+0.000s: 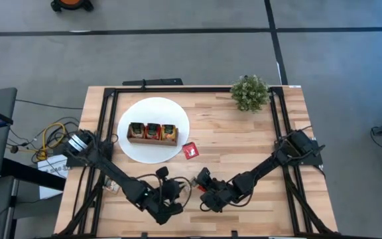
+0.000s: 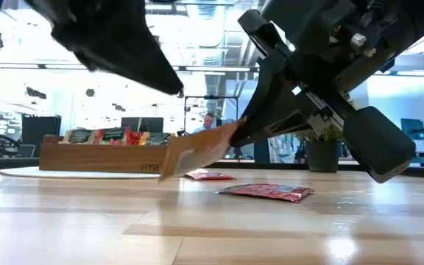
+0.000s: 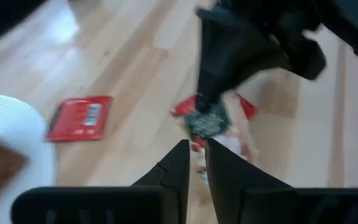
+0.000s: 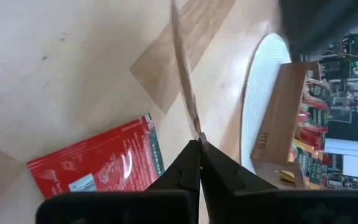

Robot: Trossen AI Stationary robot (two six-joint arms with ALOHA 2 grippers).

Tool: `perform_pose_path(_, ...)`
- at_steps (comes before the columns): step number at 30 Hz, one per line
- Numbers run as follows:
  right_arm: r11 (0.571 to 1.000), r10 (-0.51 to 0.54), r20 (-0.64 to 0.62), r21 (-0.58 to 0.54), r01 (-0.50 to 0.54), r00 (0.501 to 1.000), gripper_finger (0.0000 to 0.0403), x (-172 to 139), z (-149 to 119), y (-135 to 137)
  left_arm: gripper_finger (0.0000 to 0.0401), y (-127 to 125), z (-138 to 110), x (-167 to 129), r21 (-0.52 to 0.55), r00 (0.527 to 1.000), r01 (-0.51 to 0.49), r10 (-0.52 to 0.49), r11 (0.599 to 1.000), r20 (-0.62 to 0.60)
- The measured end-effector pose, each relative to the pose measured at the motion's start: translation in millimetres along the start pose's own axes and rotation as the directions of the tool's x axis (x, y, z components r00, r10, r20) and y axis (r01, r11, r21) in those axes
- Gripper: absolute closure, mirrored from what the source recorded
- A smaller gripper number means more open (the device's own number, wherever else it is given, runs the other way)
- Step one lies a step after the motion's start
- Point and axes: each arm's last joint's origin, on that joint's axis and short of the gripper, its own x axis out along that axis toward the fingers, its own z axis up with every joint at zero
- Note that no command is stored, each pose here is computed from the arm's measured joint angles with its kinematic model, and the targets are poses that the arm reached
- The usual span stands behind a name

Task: Pick & Place Tea
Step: Put the brown tea bag into the left section of the wooden organizer

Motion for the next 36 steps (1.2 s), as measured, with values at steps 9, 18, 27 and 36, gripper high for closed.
perform_pose_path(9, 0.975, -0.193, -0.083, -0.130, 0.181, 0.978, 0.0403, -16.1, 7.9, 8.4, 0.0251, 22.7, 1.2, 11.5, -0.068, 0.997, -0.071, 0.068, 0.995, -0.044)
perform_pose_path(18, 0.874, -0.284, -0.063, -0.428, 0.231, 0.957, 0.0403, -43.8, 21.5, 30.3, 0.0199, 22.0, 2.8, 34.9, -0.018, 0.948, 0.318, -0.317, 0.948, 0.029)
perform_pose_path(27, 0.656, -0.284, -0.002, -0.730, 0.193, 0.959, 0.0403, -66.1, 30.5, 50.2, 0.0198, 46.6, 26.8, 63.4, 0.112, 0.820, 0.569, -0.573, 0.815, 0.003)
perform_pose_path(36, 0.547, -0.278, 0.022, -0.818, 0.177, 0.960, 0.0403, -73.6, 33.2, 56.7, 0.0198, 54.6, 41.6, 70.3, 0.100, 0.704, 0.701, -0.708, 0.706, 0.059)
